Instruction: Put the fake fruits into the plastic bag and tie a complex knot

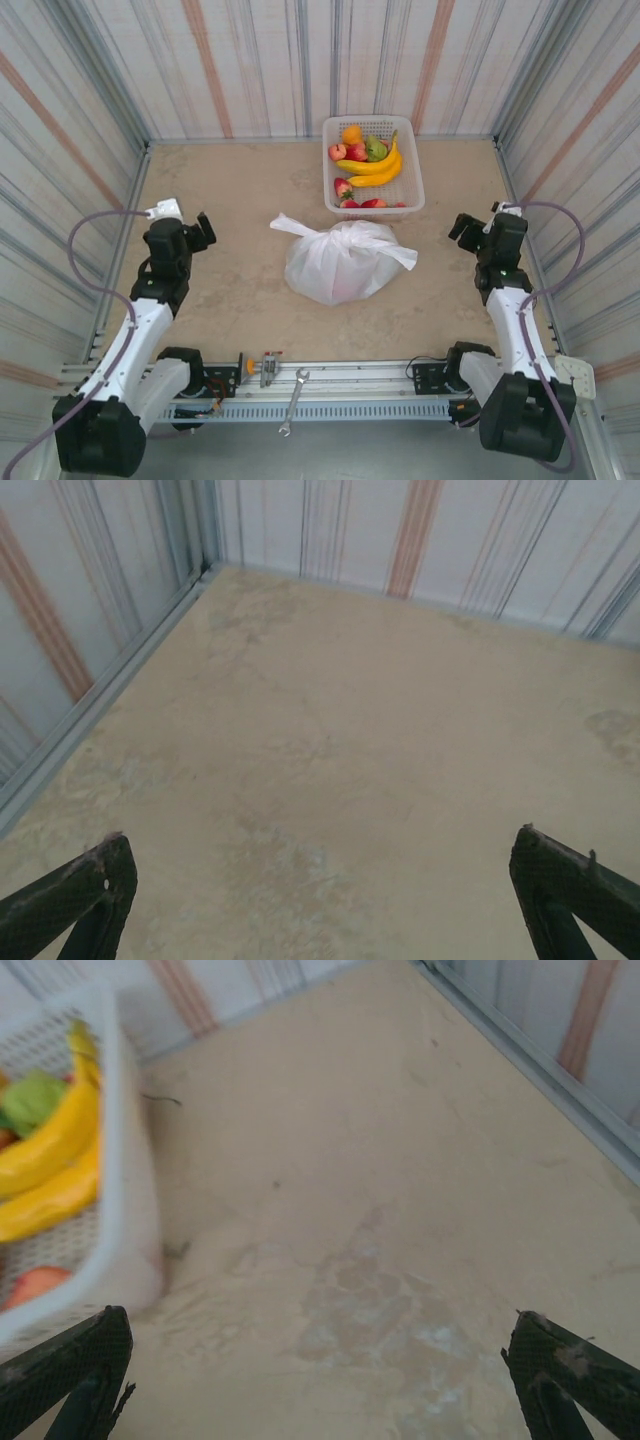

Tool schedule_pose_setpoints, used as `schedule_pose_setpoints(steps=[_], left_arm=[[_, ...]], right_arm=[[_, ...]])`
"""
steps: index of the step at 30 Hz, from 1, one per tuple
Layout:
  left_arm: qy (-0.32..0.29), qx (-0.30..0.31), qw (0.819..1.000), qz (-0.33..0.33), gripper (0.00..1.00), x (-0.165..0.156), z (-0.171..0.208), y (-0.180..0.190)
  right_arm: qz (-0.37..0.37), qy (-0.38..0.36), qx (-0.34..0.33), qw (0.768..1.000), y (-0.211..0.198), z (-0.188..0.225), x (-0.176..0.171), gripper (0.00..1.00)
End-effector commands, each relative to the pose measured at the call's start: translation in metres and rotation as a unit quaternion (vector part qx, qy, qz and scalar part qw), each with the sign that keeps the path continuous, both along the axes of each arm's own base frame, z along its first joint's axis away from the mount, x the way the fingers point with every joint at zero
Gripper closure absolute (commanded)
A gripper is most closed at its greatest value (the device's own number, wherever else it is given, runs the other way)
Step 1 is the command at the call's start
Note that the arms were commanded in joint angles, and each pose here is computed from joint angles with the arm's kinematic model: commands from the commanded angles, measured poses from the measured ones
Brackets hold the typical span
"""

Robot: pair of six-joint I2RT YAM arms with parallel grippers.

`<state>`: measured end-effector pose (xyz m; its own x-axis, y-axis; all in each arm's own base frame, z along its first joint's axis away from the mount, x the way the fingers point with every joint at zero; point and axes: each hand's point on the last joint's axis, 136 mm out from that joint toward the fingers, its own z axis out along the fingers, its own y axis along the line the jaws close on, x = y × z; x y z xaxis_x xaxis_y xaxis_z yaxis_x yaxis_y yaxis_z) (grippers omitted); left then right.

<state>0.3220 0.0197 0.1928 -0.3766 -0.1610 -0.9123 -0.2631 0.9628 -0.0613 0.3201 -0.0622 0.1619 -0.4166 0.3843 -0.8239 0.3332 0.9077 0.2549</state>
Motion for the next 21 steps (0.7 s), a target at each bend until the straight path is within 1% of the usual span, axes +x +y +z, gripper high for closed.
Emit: schedule_pose_setpoints(steps=[1,3,6,10,15,21], left_arm=[[0.009,0.023,1.000,0.019,0.01,0.005,-0.014,0.010],[0.023,0.027,0.999,0.015,0.01,0.009,-0.025,0.010],[0.038,0.029,0.999,0.012,0.01,0.012,-0.038,0.010],[0.035,0.032,0.999,0.002,0.01,0.015,-0.050,0.009],[0.033,0.030,0.999,-0.024,0.01,0.018,-0.061,0.006],[0.027,0.029,0.998,-0.056,0.01,0.025,-0.071,-0.003]], right_arm=[[-0.021,-0.043,-0.025,0.999,-0.013,-0.003,0.010,0.01],[-0.017,-0.035,-0.034,0.999,-0.014,-0.022,0.014,0.01],[-0.007,-0.038,-0.040,0.998,-0.013,-0.036,0.019,0.01],[0.021,-0.038,-0.030,0.999,-0.005,-0.051,0.028,0.01],[0.047,-0.057,-0.021,0.997,0.004,-0.057,0.039,0.01],[0.076,-0.093,-0.035,0.992,0.013,-0.055,0.051,0.01]])
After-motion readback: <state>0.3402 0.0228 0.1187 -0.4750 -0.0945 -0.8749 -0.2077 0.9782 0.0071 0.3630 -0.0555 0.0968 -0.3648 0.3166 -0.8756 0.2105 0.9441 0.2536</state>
